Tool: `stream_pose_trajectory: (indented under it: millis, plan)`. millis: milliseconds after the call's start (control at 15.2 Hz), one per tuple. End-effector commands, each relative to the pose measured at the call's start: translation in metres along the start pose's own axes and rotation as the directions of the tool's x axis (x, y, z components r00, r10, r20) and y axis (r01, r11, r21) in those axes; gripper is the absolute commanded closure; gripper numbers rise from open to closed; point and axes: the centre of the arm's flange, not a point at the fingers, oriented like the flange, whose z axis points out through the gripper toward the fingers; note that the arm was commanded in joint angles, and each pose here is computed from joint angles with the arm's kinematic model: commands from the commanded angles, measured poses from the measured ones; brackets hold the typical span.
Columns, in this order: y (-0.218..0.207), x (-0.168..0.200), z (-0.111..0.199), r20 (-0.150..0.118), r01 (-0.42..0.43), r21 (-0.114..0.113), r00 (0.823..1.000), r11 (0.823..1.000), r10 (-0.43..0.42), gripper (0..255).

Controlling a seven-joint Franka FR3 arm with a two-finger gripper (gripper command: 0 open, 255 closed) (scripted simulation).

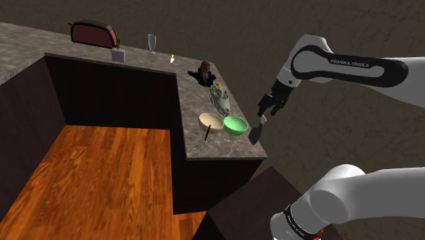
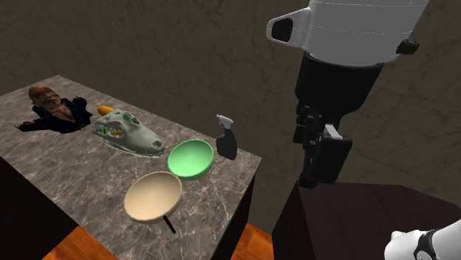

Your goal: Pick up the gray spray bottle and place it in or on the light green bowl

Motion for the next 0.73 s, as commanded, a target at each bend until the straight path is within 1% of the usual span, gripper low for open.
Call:
stream_pose_trajectory:
  millis: [0, 660]
  plan:
    - [0.017, 0.011, 0.014, -0.004, -0.013, -0.007, 1.0, 1.0, 0.013, 0]
    - [0.114, 0.073, 0.069, -0.02, -0.079, -0.037, 0.997, 0.996, 0.079, 0]
